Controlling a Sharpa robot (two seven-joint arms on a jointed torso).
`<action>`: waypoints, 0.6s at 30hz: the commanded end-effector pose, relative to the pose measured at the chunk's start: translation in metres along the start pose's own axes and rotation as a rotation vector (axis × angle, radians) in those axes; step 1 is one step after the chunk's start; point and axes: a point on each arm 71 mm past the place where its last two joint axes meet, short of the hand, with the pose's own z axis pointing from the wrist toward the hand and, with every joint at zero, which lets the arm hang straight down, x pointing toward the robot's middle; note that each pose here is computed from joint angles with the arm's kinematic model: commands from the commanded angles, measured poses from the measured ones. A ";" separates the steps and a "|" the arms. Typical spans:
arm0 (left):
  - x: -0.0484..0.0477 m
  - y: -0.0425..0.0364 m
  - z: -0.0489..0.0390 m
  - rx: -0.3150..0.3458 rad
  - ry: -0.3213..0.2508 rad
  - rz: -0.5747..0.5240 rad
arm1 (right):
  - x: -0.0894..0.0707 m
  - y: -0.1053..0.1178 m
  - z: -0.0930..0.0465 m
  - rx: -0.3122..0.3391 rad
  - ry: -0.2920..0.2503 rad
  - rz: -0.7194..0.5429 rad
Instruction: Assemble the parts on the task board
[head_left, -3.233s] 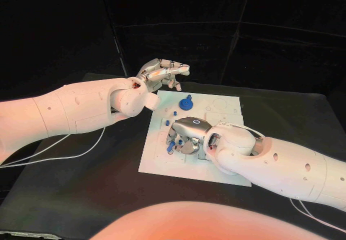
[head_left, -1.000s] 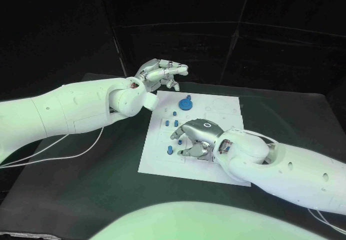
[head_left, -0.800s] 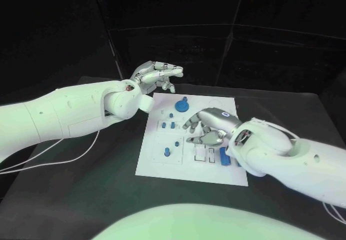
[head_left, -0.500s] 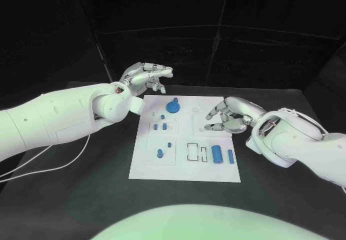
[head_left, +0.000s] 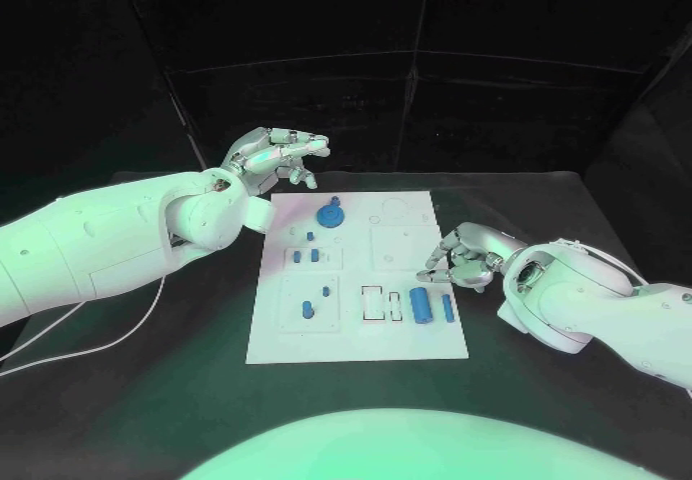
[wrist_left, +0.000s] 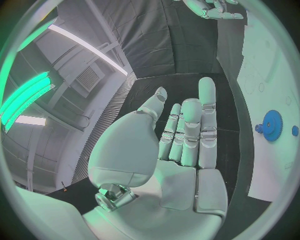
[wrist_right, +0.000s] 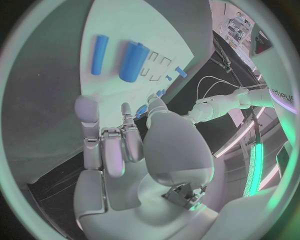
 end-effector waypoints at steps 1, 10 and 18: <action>0.0009 -0.0008 -0.0005 0.002 0.017 -0.009 | 0.006 -0.004 -0.001 0.060 0.028 -0.058; -0.0007 0.0007 -0.0030 -0.005 0.019 -0.008 | 0.019 -0.003 -0.003 0.093 0.070 -0.064; -0.0011 0.0014 -0.0041 -0.015 0.025 -0.011 | 0.025 -0.003 -0.004 0.111 0.114 -0.089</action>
